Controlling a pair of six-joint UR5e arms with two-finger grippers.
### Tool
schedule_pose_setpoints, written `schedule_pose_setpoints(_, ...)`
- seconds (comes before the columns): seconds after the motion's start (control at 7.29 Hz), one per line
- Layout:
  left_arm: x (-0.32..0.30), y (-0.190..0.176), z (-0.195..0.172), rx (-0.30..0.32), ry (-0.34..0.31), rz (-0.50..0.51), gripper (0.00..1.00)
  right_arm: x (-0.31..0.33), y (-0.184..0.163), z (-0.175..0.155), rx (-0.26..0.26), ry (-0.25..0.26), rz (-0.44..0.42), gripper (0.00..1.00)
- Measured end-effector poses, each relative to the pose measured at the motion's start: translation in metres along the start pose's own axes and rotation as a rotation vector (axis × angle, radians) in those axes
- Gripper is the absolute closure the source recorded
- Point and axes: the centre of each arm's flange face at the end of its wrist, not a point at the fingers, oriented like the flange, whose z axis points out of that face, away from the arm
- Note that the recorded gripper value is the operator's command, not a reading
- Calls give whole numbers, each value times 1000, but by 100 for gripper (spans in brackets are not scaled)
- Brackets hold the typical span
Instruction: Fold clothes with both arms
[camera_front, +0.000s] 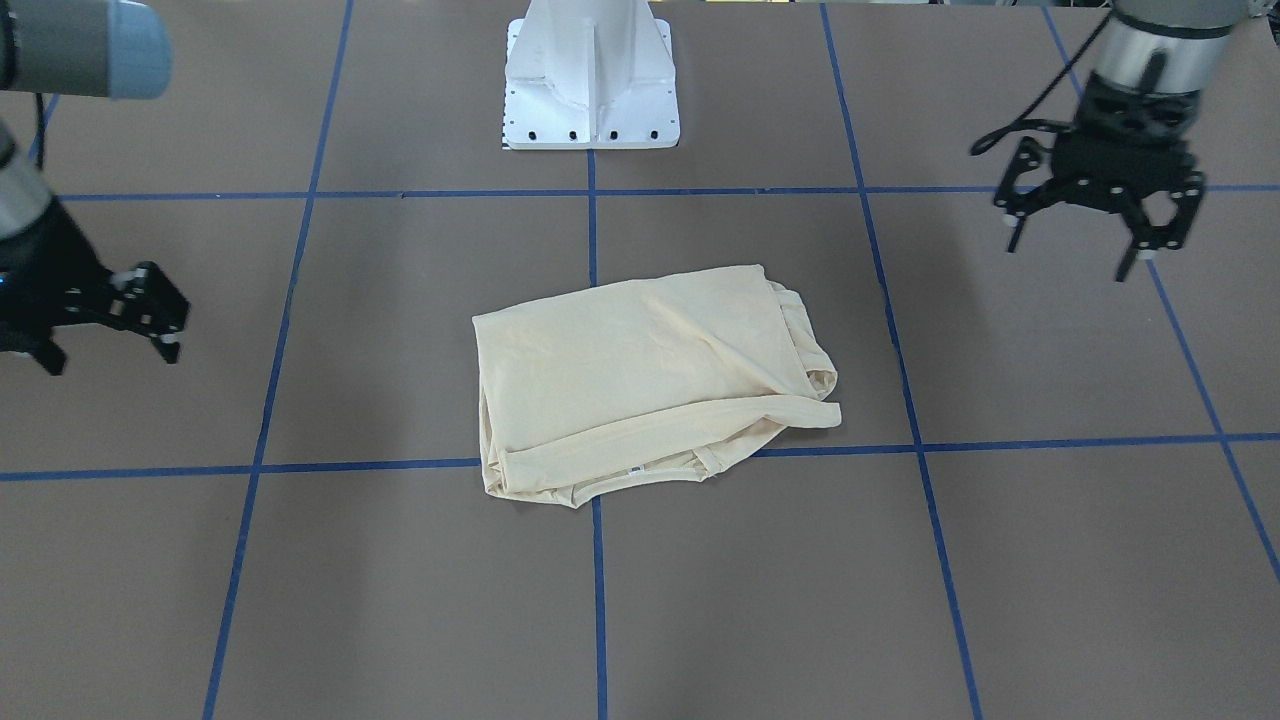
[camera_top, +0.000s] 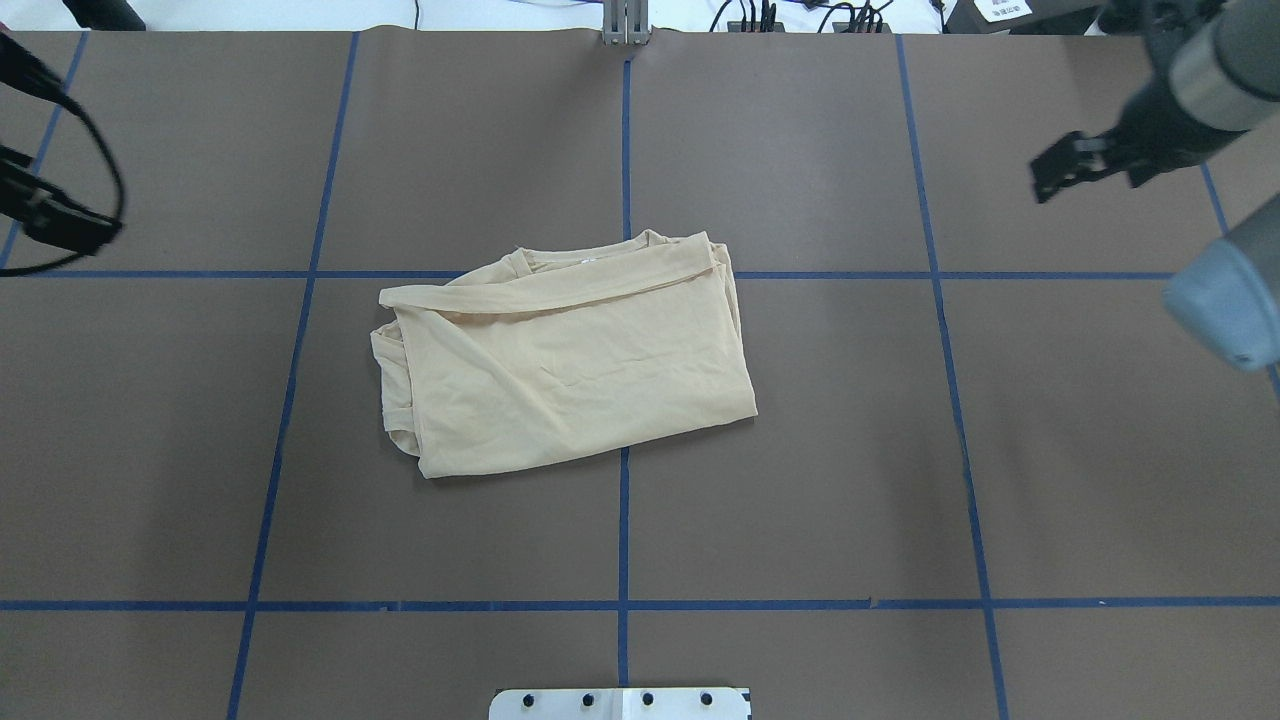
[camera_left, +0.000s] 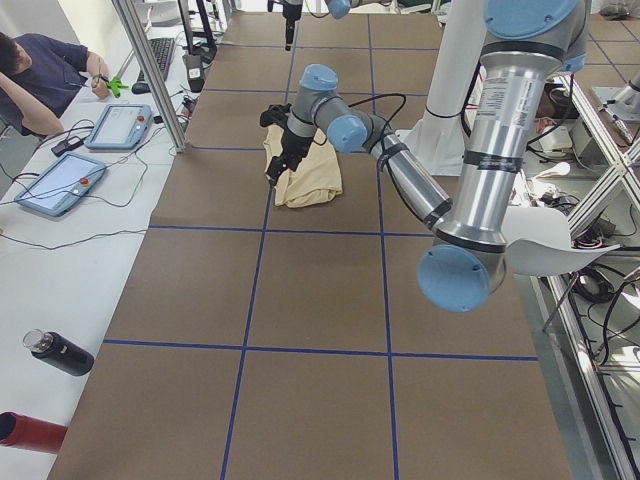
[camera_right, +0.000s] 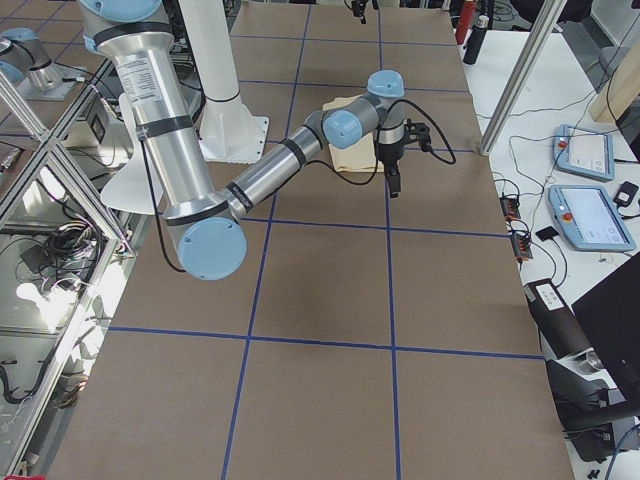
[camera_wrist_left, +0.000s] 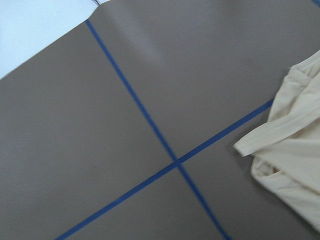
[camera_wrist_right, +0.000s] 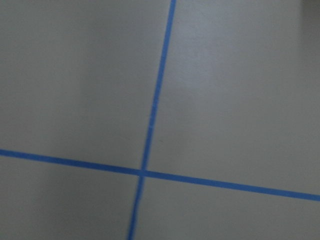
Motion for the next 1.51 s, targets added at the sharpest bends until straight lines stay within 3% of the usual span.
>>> schedule_pose_setpoints(0.27,-109,66,-15,-61,-30,-33,0,141,55,-6,-68,23,-109,0)
schedule_pose_setpoints(0.69,-203,169,27,-218,-34,-225,0,271,166,3,-156,3,-71,0)
schedule_pose_setpoints(0.82,-221,202,36,-251,-8,-274,0,292,195,6,-176,2,-32,0)
schedule_pose_setpoints(1.1,-214,265,56,-283,168,-393,0,314,232,21,-224,-3,31,0)
schedule_pose_setpoints(1.24,-207,284,59,-290,218,-427,0,322,241,30,-244,-11,56,0)
schedule_pose_setpoints(1.51,-203,296,62,-298,240,-443,0,328,246,40,-258,-36,79,0)
